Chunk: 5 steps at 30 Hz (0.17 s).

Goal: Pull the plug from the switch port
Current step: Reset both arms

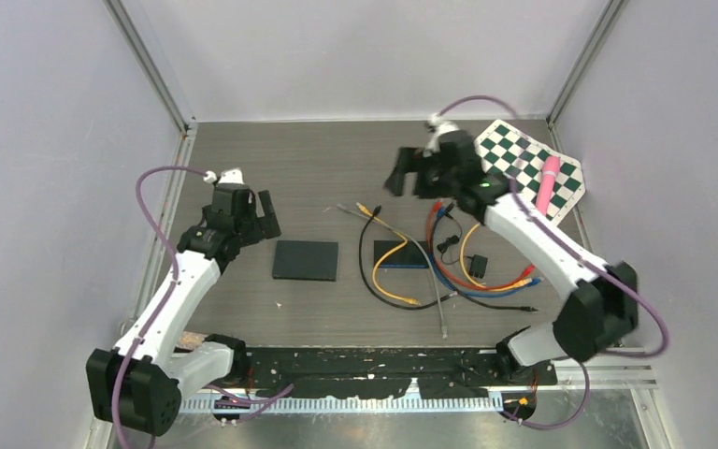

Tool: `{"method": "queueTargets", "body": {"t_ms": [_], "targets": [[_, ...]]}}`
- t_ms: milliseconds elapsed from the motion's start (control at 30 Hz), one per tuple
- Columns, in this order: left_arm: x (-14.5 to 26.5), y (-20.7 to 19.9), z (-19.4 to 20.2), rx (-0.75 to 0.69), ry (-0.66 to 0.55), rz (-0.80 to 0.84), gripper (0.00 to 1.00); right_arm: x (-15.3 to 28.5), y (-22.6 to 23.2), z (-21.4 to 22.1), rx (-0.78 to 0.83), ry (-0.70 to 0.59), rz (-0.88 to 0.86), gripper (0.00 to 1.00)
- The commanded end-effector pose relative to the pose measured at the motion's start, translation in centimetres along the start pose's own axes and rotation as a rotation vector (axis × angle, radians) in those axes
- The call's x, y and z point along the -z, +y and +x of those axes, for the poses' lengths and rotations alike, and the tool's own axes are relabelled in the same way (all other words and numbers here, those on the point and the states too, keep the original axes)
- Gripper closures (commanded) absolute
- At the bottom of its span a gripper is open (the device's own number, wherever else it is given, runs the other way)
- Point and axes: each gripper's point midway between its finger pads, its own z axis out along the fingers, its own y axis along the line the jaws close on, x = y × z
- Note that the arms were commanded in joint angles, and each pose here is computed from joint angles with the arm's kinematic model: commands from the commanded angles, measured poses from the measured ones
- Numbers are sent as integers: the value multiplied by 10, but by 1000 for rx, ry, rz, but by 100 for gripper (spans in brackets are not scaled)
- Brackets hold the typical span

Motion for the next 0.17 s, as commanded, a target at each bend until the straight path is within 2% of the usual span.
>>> {"method": "queueTargets", "body": {"t_ms": [0, 33, 133], "targets": [[21, 21, -24, 31, -73, -123, 0, 64, -95, -43, -92, -209, 248, 1], [24, 21, -26, 32, -84, -120, 0, 86, -120, -49, -120, -271, 328, 3], [26, 20, -30, 44, -111, -112, 0, 124, -152, -52, -146, -374, 446, 5]]}}
